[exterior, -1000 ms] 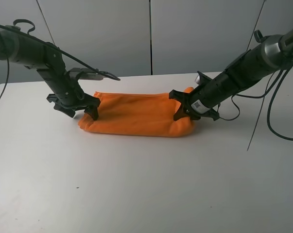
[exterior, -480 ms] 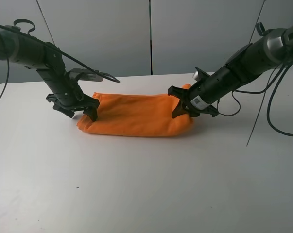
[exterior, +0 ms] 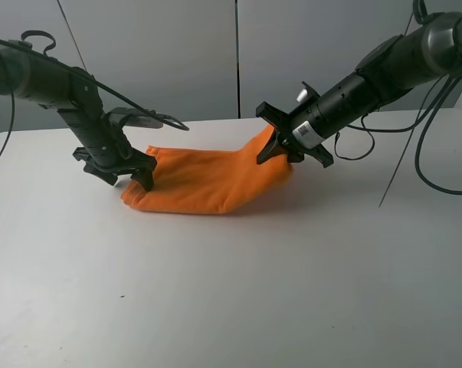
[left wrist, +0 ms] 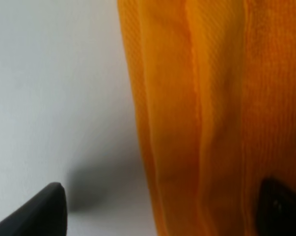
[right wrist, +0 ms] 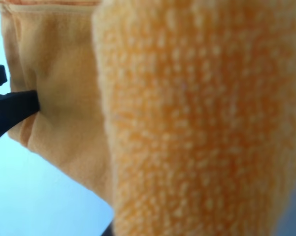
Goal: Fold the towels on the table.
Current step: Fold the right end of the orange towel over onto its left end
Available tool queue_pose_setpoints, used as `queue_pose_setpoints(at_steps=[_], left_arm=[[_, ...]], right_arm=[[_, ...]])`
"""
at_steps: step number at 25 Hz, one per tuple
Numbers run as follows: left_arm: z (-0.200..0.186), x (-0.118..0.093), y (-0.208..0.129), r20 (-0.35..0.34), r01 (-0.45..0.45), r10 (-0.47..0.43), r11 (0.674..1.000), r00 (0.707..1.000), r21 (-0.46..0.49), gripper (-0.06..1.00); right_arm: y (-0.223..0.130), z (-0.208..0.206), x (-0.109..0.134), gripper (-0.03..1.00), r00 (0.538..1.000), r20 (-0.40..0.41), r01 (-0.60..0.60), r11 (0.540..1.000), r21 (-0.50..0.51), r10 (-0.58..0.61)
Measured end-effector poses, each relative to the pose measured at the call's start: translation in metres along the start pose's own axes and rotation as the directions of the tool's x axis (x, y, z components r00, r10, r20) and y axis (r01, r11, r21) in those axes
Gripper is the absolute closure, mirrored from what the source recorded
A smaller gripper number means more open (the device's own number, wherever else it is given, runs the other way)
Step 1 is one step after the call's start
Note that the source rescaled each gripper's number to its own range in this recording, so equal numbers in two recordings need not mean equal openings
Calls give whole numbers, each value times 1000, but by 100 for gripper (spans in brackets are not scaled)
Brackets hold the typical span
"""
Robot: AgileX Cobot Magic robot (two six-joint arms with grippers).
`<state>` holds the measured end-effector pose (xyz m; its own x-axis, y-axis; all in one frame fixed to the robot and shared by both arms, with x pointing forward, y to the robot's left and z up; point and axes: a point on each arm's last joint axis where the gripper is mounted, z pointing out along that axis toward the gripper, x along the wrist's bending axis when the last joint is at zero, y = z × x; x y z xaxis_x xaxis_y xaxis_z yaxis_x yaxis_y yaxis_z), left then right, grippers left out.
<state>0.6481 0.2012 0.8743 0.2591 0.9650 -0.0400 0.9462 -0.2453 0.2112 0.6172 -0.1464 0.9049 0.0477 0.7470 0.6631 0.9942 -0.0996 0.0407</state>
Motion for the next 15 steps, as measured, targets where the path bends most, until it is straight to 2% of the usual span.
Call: queue_pose_setpoints(at_steps=[5, 10, 15], left_arm=[[0, 0, 0, 0, 0, 0, 1000, 1000, -2, -4], [0, 0, 0, 1, 1, -1, 1000, 1000, -4, -4], [0, 0, 1, 1, 1, -1, 1000, 1000, -6, -4]], right_arm=[[3, 0, 18, 90, 999, -15, 28, 1000, 10, -28], [-4, 14, 53, 90, 996, -36, 83, 996, 22, -82], [-8, 36, 64, 90, 996, -54, 68, 996, 51, -65]])
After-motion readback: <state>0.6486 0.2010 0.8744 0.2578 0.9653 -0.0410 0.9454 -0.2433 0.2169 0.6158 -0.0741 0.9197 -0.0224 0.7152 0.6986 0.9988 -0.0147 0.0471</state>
